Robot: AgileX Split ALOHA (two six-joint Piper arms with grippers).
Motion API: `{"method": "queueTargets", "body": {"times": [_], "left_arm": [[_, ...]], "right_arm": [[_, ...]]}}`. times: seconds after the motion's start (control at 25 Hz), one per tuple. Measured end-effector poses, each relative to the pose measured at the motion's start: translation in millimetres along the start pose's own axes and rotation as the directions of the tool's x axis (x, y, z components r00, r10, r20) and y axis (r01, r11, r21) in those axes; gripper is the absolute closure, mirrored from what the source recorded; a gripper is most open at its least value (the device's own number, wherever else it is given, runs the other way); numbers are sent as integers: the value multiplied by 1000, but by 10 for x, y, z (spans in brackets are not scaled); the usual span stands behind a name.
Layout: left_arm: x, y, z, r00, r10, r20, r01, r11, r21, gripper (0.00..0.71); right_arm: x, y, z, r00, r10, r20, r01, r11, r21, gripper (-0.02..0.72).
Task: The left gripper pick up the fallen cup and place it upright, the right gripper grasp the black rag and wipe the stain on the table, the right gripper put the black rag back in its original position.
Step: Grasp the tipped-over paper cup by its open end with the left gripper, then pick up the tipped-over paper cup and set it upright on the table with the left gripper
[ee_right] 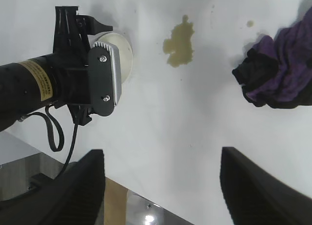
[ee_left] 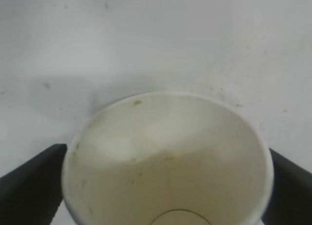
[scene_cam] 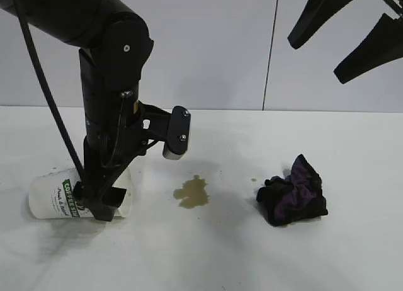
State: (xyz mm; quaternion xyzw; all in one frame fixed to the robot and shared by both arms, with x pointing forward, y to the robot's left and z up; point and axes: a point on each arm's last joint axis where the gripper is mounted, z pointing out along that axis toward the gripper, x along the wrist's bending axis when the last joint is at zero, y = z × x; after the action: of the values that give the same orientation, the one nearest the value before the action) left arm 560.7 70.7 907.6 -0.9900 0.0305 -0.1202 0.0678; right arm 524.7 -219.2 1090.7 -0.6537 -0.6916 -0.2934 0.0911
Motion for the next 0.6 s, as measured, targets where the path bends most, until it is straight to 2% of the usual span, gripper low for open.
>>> {"method": "queueTargets", "body": {"times": [0.16,0.4,0.52,0.6], "left_arm": [[5,-2,-8,1000,-13,2,13,1000,5,114],[72,1,-96,1000,-31,5,31,999,24,129],[149,12,-260,998,-52,-36,51,999,-18,130],[221,2,-453,993,-94,-77,87,992,-90,130]], "right_arm": [[0,0,0,1000,0,0,0,1000,0,241],[0,0,0,1000,0,0,0,1000,0,241],[0,0,0,1000,0,0,0,1000,0,241],[0,0,0,1000,0,0,0,1000,0,241]]}}
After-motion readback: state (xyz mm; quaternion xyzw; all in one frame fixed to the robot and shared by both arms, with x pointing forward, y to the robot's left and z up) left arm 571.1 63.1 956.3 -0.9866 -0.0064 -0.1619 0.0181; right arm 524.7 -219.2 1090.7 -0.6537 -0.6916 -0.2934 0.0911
